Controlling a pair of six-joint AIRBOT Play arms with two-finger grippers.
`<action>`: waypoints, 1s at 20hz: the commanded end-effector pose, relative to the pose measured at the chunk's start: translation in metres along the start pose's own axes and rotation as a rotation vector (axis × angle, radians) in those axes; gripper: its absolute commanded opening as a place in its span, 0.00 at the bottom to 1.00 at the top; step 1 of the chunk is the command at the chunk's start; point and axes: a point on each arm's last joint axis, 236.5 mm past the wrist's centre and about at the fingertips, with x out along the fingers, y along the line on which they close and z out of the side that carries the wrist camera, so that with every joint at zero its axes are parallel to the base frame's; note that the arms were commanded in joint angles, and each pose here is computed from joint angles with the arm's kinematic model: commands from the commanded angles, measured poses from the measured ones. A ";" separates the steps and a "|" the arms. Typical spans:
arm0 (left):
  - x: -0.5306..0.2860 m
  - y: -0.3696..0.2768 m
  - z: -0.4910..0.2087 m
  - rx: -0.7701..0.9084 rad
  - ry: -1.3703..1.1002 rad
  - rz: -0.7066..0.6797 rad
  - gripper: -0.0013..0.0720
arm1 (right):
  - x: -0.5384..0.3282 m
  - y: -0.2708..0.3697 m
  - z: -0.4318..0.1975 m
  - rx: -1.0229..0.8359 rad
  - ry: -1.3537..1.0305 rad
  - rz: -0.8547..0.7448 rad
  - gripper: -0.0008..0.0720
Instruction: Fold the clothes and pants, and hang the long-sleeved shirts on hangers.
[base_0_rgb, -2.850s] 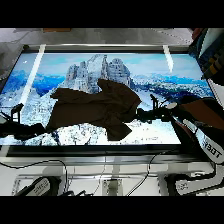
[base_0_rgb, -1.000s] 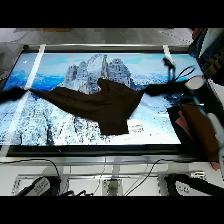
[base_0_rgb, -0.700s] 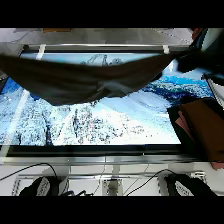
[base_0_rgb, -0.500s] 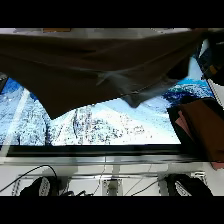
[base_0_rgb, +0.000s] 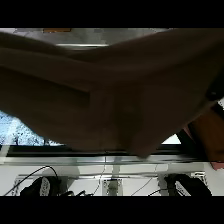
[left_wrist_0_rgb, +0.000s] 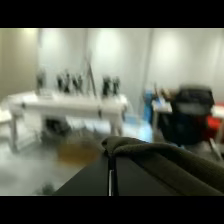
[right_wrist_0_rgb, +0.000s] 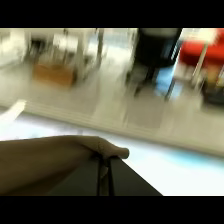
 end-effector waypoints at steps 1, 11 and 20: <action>0.027 -0.034 -0.163 -0.091 0.525 -0.271 0.04 | 0.082 -0.002 -0.122 0.118 0.432 0.057 0.03; 0.122 -0.102 -0.456 -0.081 0.858 -0.317 0.04 | 0.260 -0.007 -0.377 0.314 0.869 0.091 0.03; 0.130 -0.107 -0.434 -0.077 0.799 -0.298 0.99 | 0.259 -0.094 -0.368 0.425 0.789 -0.152 0.66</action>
